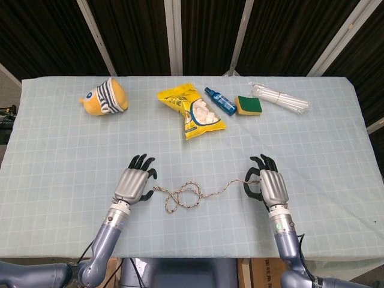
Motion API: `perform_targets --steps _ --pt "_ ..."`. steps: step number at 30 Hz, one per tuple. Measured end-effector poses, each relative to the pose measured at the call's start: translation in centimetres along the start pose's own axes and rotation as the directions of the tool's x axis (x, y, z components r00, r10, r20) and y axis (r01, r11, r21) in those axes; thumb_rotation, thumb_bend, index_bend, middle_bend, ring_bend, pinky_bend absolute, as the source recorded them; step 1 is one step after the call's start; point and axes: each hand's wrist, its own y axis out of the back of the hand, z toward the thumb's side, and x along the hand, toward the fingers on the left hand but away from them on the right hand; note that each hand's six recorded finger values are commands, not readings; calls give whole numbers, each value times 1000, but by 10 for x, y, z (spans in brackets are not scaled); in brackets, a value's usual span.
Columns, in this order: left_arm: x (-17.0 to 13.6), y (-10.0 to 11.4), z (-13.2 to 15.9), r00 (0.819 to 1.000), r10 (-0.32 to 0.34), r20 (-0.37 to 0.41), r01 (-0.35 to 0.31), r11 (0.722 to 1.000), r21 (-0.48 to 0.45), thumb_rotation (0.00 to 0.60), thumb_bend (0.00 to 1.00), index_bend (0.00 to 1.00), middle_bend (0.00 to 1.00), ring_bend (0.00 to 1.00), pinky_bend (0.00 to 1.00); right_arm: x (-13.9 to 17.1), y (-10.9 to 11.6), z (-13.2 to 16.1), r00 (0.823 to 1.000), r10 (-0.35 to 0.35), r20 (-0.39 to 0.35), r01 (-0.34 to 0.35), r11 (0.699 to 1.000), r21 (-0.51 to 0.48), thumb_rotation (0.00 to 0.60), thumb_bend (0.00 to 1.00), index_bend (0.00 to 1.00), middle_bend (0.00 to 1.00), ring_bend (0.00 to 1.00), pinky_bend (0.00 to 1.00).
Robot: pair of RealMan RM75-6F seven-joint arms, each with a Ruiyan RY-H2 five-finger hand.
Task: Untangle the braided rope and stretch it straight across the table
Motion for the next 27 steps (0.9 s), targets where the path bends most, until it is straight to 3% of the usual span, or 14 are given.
perform_targets --steps 27 --pt "11 -22 15 1000 -29 -8 29 1000 5 600 419 513 146 0 0 -2 5 -5 1000 -5 8 5 1000 7 600 482 653 201 0 0"
